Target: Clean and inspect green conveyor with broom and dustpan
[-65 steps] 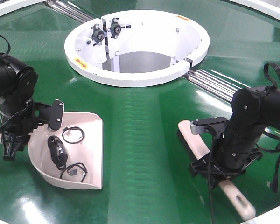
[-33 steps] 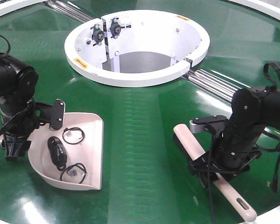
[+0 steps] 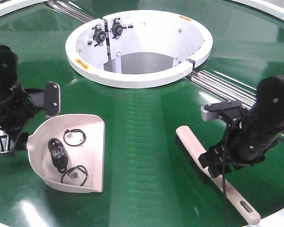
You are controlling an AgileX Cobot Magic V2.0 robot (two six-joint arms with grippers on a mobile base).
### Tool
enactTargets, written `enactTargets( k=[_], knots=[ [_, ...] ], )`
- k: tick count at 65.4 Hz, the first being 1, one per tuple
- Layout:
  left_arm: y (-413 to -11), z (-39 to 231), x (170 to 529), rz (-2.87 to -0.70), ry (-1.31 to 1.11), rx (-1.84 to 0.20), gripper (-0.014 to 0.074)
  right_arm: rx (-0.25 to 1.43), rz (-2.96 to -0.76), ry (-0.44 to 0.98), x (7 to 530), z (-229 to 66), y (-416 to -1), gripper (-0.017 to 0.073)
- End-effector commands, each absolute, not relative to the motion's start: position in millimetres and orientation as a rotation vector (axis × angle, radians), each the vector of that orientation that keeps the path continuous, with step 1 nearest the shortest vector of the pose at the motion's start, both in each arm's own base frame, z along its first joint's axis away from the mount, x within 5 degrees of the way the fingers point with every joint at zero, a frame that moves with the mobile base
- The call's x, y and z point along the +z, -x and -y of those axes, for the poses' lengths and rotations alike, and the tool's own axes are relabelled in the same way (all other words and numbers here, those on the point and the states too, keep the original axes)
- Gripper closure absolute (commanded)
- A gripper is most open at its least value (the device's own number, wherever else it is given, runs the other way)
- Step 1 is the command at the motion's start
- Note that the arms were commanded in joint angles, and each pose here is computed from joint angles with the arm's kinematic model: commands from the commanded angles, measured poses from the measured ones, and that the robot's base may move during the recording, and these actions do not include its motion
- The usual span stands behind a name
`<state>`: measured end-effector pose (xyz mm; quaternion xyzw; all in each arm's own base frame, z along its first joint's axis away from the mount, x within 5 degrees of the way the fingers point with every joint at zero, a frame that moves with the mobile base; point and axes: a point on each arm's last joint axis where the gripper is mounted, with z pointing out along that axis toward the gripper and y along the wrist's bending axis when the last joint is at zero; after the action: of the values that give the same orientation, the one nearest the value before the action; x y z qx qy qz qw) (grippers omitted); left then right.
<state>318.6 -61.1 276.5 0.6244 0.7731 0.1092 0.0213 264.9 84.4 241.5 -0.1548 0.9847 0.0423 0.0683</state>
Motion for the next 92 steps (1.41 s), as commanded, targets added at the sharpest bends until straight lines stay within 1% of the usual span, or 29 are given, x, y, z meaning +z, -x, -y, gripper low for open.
enactTargets(
  k=[1, 10, 20, 27, 35, 40, 46, 59, 69, 77, 84, 92],
  knots=[
    [-294, 59, 324, -2.352, -1.77, 0.346, 0.0133, 0.124, -2.807, 0.465, 279, -78, -256, 0.0113],
    [-257, 59, 368, -2.288, -1.545, 0.273, 0.0133, 0.137, -2.608, 0.438, 318, -72, -237, 0.0113],
    [-206, 56, 419, -2.081, -1.363, 0.214, 0.0133, 0.163, -2.342, 0.397, 365, -63, -204, 0.0114],
    [-172, 54, 444, -2.013, -1.159, 0.116, 0.0133, 0.17, -2.139, 0.373, 396, -53, -173, 0.0114],
    [-137, 50, 472, -1.871, -0.908, 0.012, 0.0133, 0.162, -1.969, 0.35, 421, -41, -136, 0.0114],
    [-118, 48, 478, -1.811, -0.772, -0.074, 0.0133, 0.16, -1.888, 0.339, 431, -34, -115, 0.0114],
    [-103, 44, 462, -1.77, -0.717, -0.097, 0.0133, 0.163, -1.792, 0.321, 431, -28, -95, 0.0114],
    [-86, 35, 389, -1.703, -0.525, -0.128, 0.0133, 0.171, -1.619, 0.287, 380, -20, -66, 0.0114],
    [-84, 31, 324, -1.742, -0.437, -0.151, 0.0133, 0.152, -1.585, 0.291, 330, -17, -60, 0.0114],
    [-86, 28, 283, -1.751, -0.365, -0.159, 0.0133, 0.133, -1.532, 0.297, 291, -17, -61, 0.0114],
    [-88, 25, 272, -1.685, -0.324, -0.137, 0.0133, 0.139, -1.436, 0.284, 273, -19, -65, 0.0114],
    [-88, 25, 268, -1.686, -0.321, -0.135, 0.0148, 0.152, -1.453, 0.275, 261, -19, -67, 0.0122]
  ],
)
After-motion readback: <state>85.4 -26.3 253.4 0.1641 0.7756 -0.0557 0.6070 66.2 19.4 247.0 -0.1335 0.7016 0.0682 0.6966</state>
